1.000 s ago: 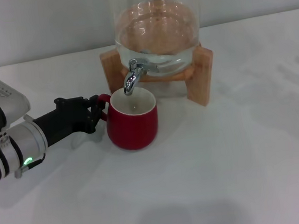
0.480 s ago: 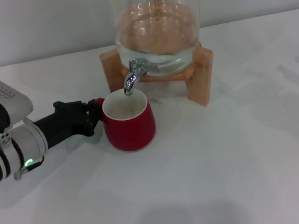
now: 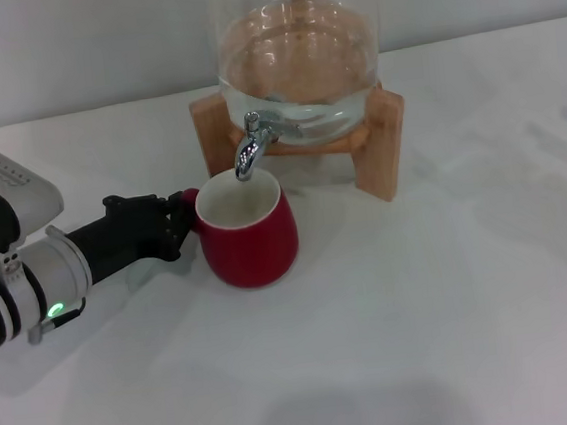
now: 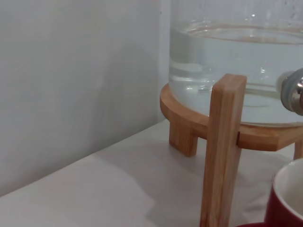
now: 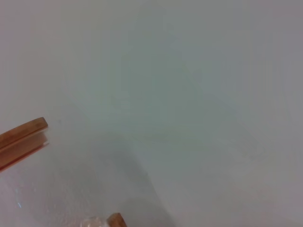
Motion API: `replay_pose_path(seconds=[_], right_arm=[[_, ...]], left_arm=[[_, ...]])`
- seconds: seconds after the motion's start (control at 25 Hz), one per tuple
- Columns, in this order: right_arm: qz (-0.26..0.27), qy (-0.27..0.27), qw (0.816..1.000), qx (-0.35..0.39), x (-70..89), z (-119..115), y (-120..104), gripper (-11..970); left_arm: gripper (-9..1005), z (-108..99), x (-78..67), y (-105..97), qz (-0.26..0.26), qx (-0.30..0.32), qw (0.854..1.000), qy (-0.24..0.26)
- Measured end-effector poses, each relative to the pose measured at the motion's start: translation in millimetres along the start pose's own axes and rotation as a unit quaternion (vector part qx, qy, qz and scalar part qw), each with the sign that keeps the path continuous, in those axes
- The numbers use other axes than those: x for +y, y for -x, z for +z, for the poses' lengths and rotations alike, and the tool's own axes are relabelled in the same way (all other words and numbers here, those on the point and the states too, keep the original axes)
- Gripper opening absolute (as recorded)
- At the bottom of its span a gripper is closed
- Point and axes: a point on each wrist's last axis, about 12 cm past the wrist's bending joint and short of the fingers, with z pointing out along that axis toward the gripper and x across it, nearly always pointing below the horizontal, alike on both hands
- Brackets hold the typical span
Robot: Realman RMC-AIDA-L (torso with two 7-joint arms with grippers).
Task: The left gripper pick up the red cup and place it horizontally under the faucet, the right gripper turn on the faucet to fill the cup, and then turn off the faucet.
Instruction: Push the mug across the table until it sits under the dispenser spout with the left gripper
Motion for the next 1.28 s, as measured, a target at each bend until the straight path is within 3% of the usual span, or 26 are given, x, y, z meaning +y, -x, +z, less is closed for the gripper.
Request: replay_pose_path(seconds=[0.16,0.4,0.92,1.28], right_arm=[[0.000,0.000,1.000,0.000,-0.1,-0.1,0.1,766],[0.000,0.000,1.000,0.000,-0.3,-0.6,0.0,765],[0.000,-0.003,1.000,-0.001,-1.1,-1.7,0.4,766],[0.001,-0.006,1.000,-0.005,-2.2,-3.0,1.4,766]], left_arm=[[142,-0.3,0.7,0.2,0.001,0.000,1.000,0.001],[267,-0.9,1.7,0.3,0.001,-0.001,1.000,0.003],[271,-4.1,1.0,-3.7,-0.006,-0.004,1.000,0.003],[385,-4.6,0.9,-4.3,-0.006,-0.004,1.000,0.003]])
